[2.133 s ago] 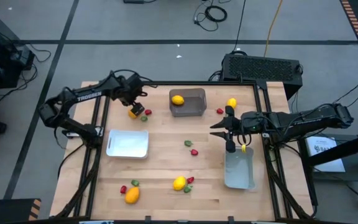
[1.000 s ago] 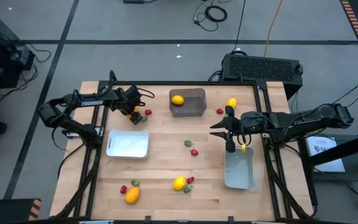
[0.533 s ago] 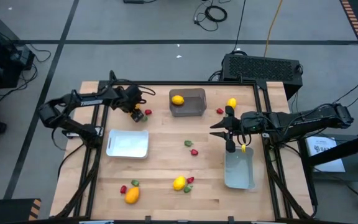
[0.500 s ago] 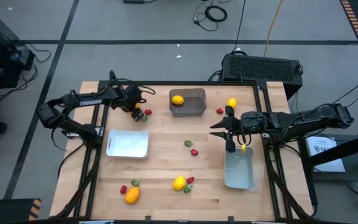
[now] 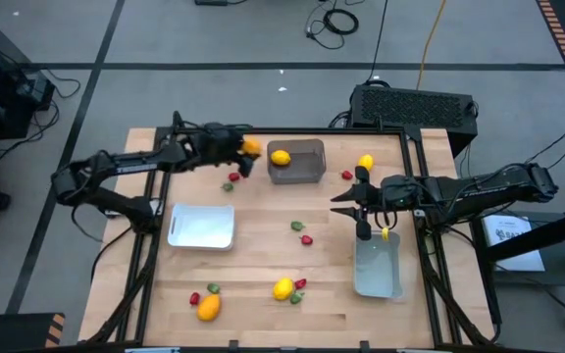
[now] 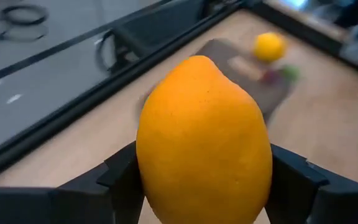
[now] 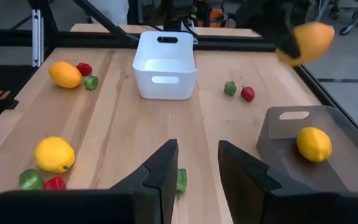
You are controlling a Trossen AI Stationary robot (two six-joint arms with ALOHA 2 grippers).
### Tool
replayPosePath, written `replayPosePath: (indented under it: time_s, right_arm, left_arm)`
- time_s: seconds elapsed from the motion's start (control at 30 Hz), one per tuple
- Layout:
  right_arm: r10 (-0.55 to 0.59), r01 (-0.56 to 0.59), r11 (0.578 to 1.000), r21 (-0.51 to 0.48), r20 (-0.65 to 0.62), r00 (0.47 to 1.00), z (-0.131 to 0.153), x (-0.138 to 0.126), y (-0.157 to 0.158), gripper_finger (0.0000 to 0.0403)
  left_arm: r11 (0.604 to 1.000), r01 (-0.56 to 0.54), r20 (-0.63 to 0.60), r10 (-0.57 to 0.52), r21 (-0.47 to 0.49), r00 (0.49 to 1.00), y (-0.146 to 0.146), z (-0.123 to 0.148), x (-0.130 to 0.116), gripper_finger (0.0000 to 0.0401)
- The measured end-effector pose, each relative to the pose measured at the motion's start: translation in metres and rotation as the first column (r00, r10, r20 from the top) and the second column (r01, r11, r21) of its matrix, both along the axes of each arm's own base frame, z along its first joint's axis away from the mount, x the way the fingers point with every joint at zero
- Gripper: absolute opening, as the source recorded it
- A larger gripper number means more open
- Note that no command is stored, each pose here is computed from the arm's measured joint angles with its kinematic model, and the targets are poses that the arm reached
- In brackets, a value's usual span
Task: Sort produce into baskets
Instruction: Put the yellow lemon into the black bin
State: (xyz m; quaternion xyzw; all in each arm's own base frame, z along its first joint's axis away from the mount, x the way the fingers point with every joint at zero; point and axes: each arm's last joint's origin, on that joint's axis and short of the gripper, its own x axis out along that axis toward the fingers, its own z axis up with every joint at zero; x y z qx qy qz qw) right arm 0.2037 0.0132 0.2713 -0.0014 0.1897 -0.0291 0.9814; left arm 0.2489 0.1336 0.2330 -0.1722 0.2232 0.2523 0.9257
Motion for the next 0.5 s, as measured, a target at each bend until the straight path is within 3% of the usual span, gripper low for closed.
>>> replayPosePath:
  time_s: [0.2, 0.5]
  right_arm:
    - [0.011, -0.010, 1.000, -0.027, 0.033, 0.999, 0.003, 0.001, 0.000, 0.0106]
    - [-0.022, 0.025, 0.995, -0.097, 0.030, 0.999, 0.003, 0.001, -0.002, 0.0106]
  left_arm:
    - [0.995, 0.084, 0.105, -0.090, 0.055, 0.990, -0.009, -0.018, 0.044, 0.0255]
    - [0.992, 0.107, 0.049, -0.110, 0.071, 0.993, 0.009, -0.033, 0.103, 0.0255]
